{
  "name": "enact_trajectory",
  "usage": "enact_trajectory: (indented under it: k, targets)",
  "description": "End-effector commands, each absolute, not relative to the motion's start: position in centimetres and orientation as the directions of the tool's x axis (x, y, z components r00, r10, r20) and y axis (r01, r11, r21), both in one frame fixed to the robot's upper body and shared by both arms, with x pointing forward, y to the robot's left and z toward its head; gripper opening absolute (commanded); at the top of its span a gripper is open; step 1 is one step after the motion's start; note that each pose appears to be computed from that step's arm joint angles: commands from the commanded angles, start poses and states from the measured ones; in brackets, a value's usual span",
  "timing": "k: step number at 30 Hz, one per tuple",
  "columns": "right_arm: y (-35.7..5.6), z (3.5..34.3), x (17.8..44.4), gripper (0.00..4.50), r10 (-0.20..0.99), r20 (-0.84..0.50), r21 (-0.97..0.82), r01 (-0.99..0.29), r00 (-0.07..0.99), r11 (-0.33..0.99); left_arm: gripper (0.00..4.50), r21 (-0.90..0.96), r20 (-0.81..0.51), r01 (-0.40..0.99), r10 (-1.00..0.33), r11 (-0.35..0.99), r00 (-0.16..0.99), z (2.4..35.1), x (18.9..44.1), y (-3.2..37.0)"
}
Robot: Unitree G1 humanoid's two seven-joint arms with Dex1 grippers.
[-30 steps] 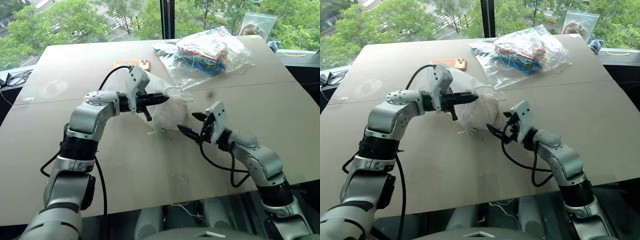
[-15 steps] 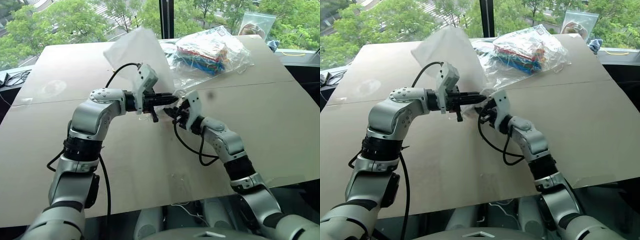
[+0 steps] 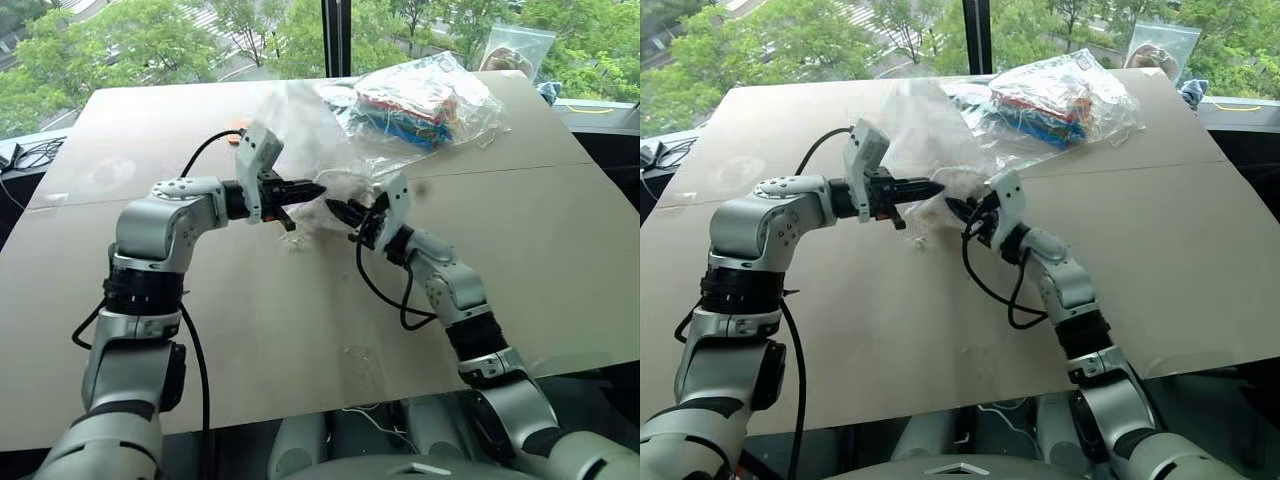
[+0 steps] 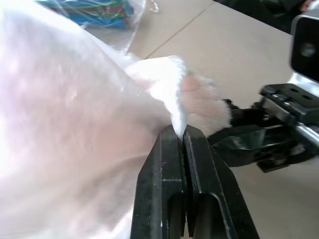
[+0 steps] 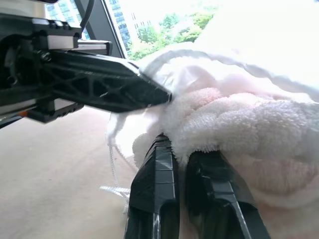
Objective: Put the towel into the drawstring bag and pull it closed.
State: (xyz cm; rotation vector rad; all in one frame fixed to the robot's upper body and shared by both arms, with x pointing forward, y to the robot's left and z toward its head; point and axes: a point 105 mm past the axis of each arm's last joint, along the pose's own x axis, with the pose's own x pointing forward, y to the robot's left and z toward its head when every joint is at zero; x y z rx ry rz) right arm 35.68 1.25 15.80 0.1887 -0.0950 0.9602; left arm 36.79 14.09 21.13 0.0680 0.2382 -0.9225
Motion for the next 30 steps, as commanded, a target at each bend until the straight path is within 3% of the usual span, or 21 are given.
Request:
enact_trajectory:
  k: [1, 5, 9, 14, 20, 21, 22, 27, 30]
  targets:
    - [0.8, 18.2, 35.5, 0.1, 0.786, 0.253, 0.074, -0.822, 0.564, 0.565, 0.0, -0.116, -0.229, 0.816, -0.815, 0.566, 0.533, 22.4, 35.7, 14.0]
    - [2.0, 17.0, 35.6, 0.1, 0.815, 0.214, 0.07, -0.84, 0.539, 0.538, 0.0, -0.293, -0.257, 0.892, -0.927, 0.345, 0.274, 21.8, 30.8, 12.1]
    - [3.2, 15.6, 36.3, 0.1, 0.829, 0.188, 0.075, -0.849, 0.526, 0.522, 0.0, -0.344, -0.263, 0.891, -0.942, 0.295, 0.21, 21.7, 29.2, 11.7]
    - [4.1, 16.4, 35.5, 0.1, 0.851, 0.256, 0.099, -0.889, 0.458, 0.448, 0.0, -0.311, -0.26, 0.876, -0.92, 0.368, 0.294, 21.4, 30.2, 12.6]
    - [2.2, 16.0, 31.9, 0.1, 0.909, 0.248, 0.082, -0.942, 0.334, 0.324, 0.0, -0.178, -0.276, 0.839, -0.845, 0.514, 0.459, 19.9, 32.6, 15.4]
    - [1.7, 15.8, 31.4, 0.91, 0.916, 0.233, 0.077, -0.945, 0.327, 0.318, 0.0, -0.145, -0.279, 0.842, -0.837, 0.52, 0.47, 19.5, 32.8, 15.7]
    - [1.2, 15.4, 30.8, 1.04, 0.926, 0.191, 0.043, -0.945, 0.327, 0.325, 0.0, -0.106, -0.292, 0.847, -0.83, 0.522, 0.475, 19.0, 32.9, 16.0]
    - [-1.3, 14.1, 29.3, 3.34, 0.926, 0.03, -0.067, -0.923, 0.377, 0.378, 0.0, -0.026, -0.355, 0.904, -0.85, 0.426, 0.39, 17.2, 32.2, 16.6]
    - [-3.8, 14.6, 30.2, 3.34, 0.874, -0.018, -0.166, -0.864, 0.485, 0.476, 0.0, 0.008, -0.347, 0.911, -0.854, 0.412, 0.389, 17.1, 32.4, 17.0]
